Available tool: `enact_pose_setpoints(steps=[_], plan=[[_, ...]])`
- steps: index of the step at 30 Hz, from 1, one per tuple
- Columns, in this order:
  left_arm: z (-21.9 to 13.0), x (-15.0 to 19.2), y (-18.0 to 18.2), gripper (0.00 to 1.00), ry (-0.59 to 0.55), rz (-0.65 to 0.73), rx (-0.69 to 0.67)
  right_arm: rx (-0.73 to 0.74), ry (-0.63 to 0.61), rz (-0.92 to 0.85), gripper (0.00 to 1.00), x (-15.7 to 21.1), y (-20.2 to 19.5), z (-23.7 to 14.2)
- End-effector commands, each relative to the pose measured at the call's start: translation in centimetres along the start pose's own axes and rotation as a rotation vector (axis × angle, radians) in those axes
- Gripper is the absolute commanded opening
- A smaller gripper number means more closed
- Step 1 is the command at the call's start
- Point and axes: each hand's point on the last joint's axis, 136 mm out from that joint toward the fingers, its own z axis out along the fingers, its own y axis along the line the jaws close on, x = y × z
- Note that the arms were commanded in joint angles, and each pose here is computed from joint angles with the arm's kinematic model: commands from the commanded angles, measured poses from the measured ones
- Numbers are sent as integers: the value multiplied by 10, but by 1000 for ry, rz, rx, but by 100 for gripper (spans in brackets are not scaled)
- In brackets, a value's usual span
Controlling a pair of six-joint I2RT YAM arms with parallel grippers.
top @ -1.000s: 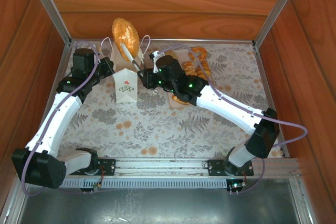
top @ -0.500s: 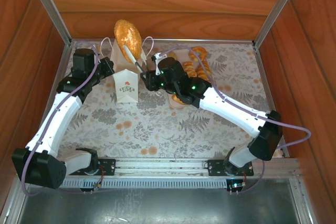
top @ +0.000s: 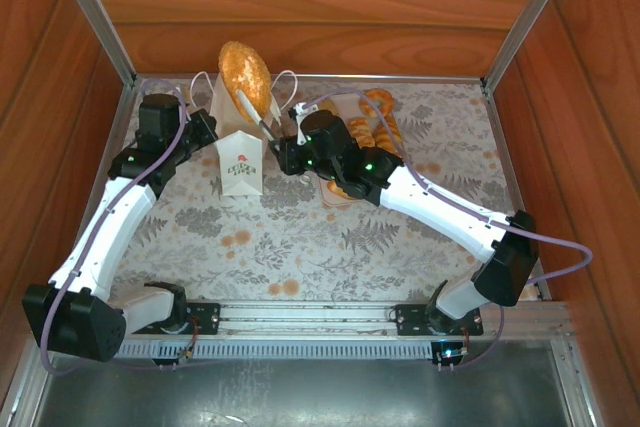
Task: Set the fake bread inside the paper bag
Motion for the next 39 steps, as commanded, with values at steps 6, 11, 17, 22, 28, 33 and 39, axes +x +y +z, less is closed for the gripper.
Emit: enact_pose_setpoints(steps=[6,11,17,22,28,33,39], plan=[[-7,-6,-9,0,-38,-23,43,10,1,-76,12,-14,6,-26],[-8,-5,-17,0,-32,-36,84,49,73,-96,12,-7,1,-32],[-6,4,-24,0,-23,-39,108,119,151,-101,12,0,-10,-45],[-3,9,-24,0,-28,-42,95,144,203,-114,12,8,-15,-55],[-3,13,-18,0,-45,-70,71,175,248,-125,12,16,-22,-58],[-3,17,-17,0,-46,-77,76,201,289,-143,12,19,-25,-56],[0,22,-25,0,-28,-70,112,225,350,-181,13,17,-24,-50]])
